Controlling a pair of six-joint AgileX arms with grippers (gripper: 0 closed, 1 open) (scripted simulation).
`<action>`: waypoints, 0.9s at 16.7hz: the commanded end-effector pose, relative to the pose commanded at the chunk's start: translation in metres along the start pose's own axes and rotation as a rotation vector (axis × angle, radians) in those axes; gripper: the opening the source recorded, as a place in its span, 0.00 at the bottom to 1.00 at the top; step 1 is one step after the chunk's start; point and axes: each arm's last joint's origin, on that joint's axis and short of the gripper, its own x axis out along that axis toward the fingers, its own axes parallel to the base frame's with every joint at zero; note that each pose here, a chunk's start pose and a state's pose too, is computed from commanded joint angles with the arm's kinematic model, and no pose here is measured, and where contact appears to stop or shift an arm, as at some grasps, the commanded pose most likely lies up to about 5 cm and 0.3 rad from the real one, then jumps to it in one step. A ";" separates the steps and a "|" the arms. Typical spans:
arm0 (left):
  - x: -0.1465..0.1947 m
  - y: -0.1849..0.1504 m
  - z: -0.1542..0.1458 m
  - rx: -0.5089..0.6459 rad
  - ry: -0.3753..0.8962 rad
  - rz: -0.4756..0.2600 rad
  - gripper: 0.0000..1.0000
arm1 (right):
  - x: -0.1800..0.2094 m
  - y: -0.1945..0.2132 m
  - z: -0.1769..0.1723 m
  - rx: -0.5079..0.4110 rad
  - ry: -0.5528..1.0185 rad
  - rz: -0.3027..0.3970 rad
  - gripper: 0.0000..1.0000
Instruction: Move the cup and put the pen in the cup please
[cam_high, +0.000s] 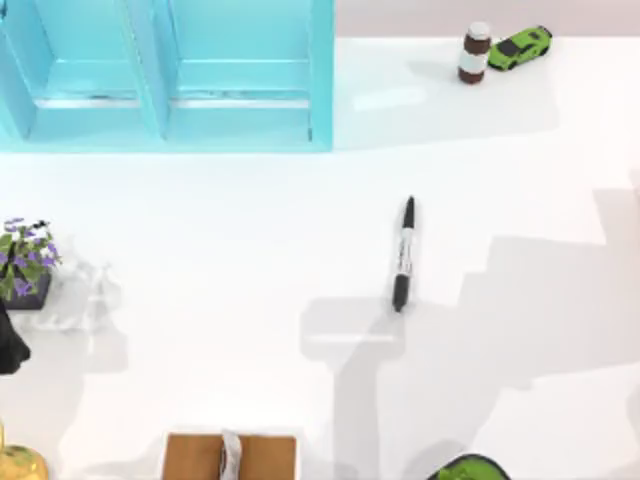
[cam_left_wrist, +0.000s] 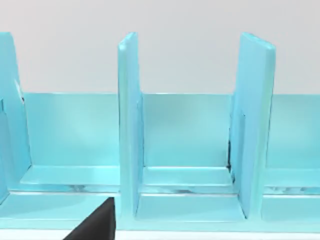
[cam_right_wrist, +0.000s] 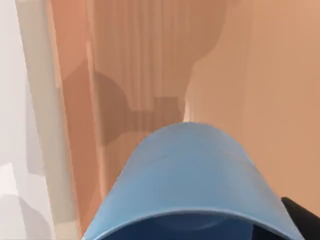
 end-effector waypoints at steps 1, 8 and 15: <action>0.000 0.000 0.000 0.000 0.000 0.000 1.00 | -0.016 0.018 -0.002 -0.002 0.008 0.000 0.00; 0.000 0.000 0.000 0.000 0.000 0.000 1.00 | -0.069 0.071 -0.020 -0.005 -0.021 -0.005 0.00; 0.000 0.000 0.000 0.000 0.000 0.000 1.00 | -0.045 0.101 0.007 0.019 -0.030 0.010 0.00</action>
